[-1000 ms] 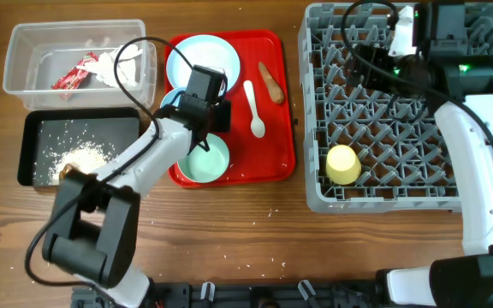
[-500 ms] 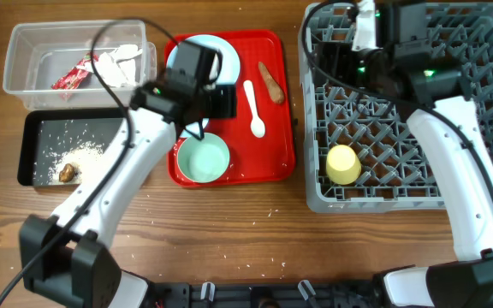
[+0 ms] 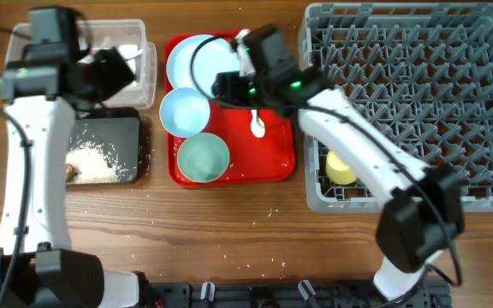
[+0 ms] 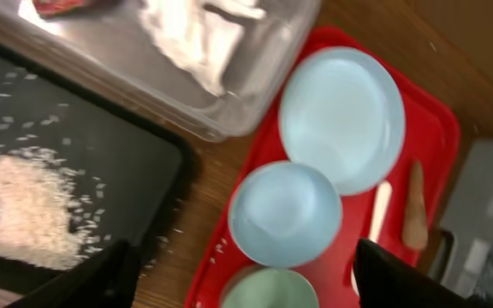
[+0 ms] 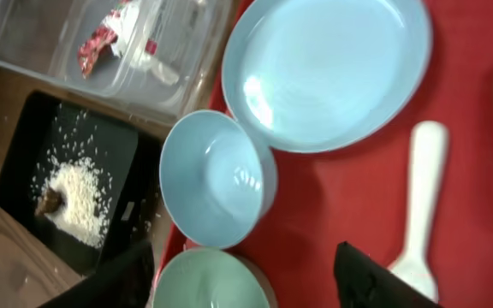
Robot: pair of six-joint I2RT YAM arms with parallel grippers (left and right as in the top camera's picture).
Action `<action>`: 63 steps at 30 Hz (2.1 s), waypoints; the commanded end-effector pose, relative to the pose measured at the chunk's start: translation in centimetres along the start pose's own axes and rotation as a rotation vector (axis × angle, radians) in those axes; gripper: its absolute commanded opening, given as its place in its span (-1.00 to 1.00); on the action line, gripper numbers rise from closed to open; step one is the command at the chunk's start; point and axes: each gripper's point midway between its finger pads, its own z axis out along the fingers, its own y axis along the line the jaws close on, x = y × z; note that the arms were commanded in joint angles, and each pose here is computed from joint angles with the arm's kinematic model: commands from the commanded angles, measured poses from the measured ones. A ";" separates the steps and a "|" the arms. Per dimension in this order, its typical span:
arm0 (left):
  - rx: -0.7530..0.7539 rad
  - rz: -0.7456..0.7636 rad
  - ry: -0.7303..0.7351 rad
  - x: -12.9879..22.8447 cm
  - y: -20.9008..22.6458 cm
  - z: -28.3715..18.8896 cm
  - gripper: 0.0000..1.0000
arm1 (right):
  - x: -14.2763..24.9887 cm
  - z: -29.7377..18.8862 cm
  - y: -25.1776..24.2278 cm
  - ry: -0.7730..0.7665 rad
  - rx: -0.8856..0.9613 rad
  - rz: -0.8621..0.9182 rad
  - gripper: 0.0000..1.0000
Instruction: Sort waste into correct bins and load items into the dishwasher rack
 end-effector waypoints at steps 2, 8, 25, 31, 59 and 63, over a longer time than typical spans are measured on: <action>-0.005 -0.059 -0.050 -1.6 1.6 -1.5 1.00 | 1.6 4.6 -0.2 0.025 0.033 -0.009 0.31; -0.006 -0.061 -0.050 -1.6 1.6 -1.6 1.00 | 3.5 9.4 -1.2 0.054 0.038 -0.020 0.24; -0.006 -0.060 -0.051 -1.6 1.6 -1.6 1.00 | 3.8 13.0 -2.5 0.017 0.046 0.022 -0.32; -0.006 -0.061 -0.050 -1.6 1.6 -1.6 1.00 | 3.8 13.0 -2.5 0.016 0.047 0.036 -0.91; -0.006 -0.061 -0.050 -1.6 1.6 -1.6 1.00 | -11.9 -19.7 -19.1 -0.506 0.973 -0.070 -0.91; -0.006 -0.061 -0.050 -1.6 1.6 -1.6 1.00 | -13.7 -25.3 -20.9 -0.576 1.328 -0.137 -0.91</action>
